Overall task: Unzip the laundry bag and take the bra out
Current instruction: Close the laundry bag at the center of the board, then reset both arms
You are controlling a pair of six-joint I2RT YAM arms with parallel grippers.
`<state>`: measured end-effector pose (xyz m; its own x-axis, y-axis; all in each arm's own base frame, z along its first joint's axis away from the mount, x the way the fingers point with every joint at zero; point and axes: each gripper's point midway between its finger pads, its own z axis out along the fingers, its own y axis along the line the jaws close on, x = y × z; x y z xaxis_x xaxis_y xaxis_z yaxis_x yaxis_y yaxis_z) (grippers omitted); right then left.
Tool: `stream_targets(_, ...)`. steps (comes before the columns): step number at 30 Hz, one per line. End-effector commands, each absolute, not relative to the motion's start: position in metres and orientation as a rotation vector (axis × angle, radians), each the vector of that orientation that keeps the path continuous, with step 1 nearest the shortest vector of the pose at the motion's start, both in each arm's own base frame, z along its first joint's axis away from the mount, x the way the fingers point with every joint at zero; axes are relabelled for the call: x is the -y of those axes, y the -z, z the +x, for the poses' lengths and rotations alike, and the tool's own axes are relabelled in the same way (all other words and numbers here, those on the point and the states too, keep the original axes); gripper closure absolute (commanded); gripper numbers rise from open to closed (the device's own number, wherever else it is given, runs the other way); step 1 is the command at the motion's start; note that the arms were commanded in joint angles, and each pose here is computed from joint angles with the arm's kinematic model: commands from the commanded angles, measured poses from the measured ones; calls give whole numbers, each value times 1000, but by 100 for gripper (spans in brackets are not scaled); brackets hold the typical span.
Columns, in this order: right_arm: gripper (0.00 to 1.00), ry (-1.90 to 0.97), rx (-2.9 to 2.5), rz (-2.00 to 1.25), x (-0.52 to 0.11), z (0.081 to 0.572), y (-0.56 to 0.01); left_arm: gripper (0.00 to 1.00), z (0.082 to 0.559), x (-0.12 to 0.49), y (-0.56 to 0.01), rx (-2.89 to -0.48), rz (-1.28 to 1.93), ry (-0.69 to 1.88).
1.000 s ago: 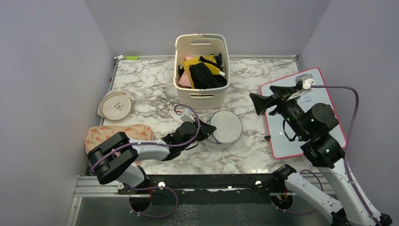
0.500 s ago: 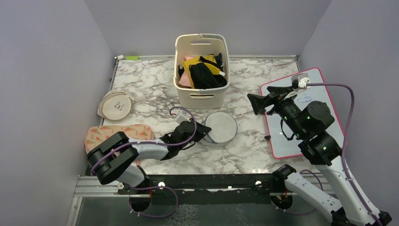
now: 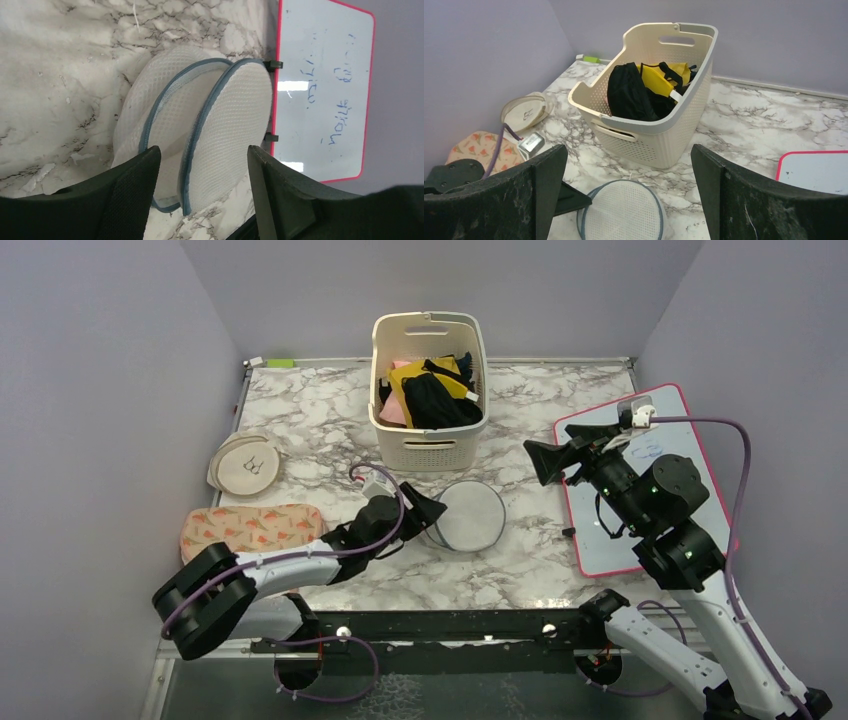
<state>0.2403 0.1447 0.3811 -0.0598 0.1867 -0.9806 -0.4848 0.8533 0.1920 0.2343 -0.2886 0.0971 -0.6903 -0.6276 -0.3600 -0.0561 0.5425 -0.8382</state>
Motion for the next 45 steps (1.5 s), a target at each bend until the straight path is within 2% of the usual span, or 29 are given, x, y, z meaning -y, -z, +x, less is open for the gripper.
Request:
stream_targets(1, 8, -583, -1538, -253, -149, 241, -377, 39, 244, 265, -118, -2078, -471, 955)
stream_targets(7, 8, -591, -1541, -259, -152, 243, -376, 31, 252, 242, -139, -2045, -390, 834)
stream_targets(13, 8, -585, -1560, -272, -155, 245, -373, 12, 286, 237, -173, -2015, -164, 817)
stream_targets(20, 3, -529, -1601, -247, -148, 252, -369, 10, 354, 181, -260, -1768, -101, 748)
stream_targets(24, 0, -488, -1630, -231, -142, 255, -370, 10, 375, 124, -346, -1586, -23, 493)
stream_targets(28, 0, -482, -1603, -247, -143, 256, -381, 9, 356, 76, -423, -1381, 27, 188)
stream_targets(32, 0, -470, -1580, -226, -142, 262, -398, 8, 327, 62, -465, -1259, 44, 132)
stream_targets(38, 0, -465, -1522, -219, -140, 264, -425, 8, 301, 62, -479, -1172, 35, 188)
stream_targets(45, 0, -462, -1469, -241, -135, 253, -442, 8, 303, 62, -476, -1179, 32, 193)
